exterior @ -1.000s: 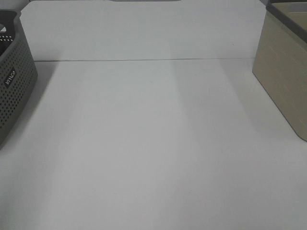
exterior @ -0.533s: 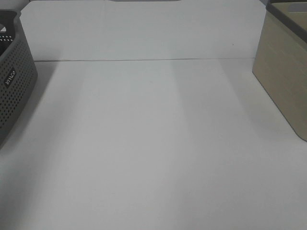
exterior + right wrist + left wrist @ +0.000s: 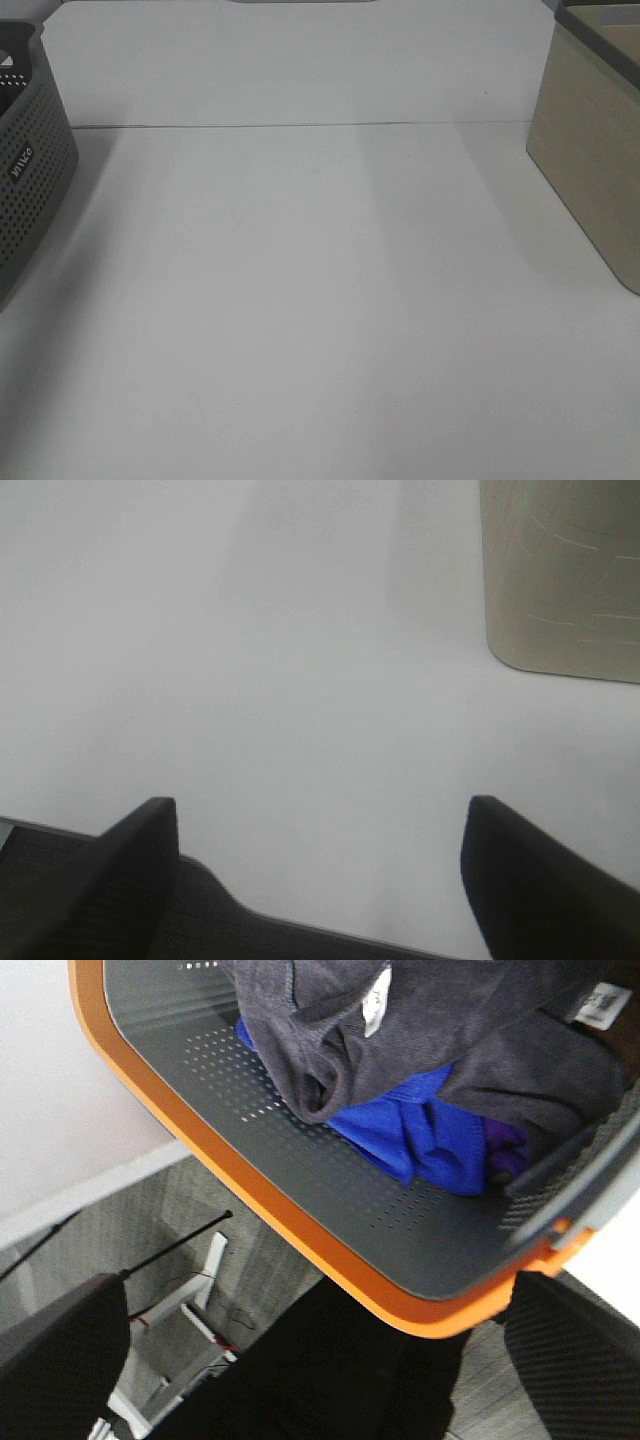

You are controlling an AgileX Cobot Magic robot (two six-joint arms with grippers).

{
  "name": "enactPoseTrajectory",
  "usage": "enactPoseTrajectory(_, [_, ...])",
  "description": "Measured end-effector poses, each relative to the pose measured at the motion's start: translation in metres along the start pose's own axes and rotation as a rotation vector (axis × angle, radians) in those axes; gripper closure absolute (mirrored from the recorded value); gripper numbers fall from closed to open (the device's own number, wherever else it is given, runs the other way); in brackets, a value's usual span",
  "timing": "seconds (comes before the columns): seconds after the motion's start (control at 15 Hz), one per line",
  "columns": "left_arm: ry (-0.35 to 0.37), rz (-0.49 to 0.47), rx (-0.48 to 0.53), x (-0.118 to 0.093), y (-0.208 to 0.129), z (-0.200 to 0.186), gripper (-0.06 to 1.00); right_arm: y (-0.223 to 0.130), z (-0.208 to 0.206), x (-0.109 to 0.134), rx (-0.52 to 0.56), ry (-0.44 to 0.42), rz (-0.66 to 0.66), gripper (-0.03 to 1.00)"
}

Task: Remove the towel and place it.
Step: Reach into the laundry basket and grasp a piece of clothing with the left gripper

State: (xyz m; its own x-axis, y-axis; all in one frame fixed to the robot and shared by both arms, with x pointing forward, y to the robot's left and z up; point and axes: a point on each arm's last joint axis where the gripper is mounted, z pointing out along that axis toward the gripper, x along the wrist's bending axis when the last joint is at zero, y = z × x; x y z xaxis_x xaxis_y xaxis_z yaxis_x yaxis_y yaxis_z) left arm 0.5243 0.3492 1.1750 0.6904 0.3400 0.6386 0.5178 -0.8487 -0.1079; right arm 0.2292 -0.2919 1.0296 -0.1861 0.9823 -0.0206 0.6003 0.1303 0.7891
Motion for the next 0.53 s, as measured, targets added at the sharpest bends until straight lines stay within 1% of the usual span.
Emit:
enactPoseTrajectory(0.07, [0.012,0.059,0.003,0.006,0.01,0.018,-0.02,0.0,0.0,0.0,0.0,0.0,0.0,0.2])
enactPoseTrajectory(0.13, [0.03,0.174,-0.006,0.013,0.027,0.052,-0.02,0.0,0.0,0.0,0.0,0.0,0.0,0.2])
enactPoseTrajectory(0.2, [0.028,0.201,-0.004,0.014,0.031,0.059,-0.02,0.0,0.0,0.0,0.0,0.0,0.0,0.2])
enactPoseTrajectory(0.4, [0.003,0.326,0.008,0.012,0.051,0.109,-0.01,0.0,0.0,0.0,0.0,0.0,0.0,0.2])
enactPoseTrajectory(0.53, [-0.012,0.376,0.016,0.009,0.06,0.134,-0.01,0.0,0.0,0.0,0.0,0.0,0.0,0.2])
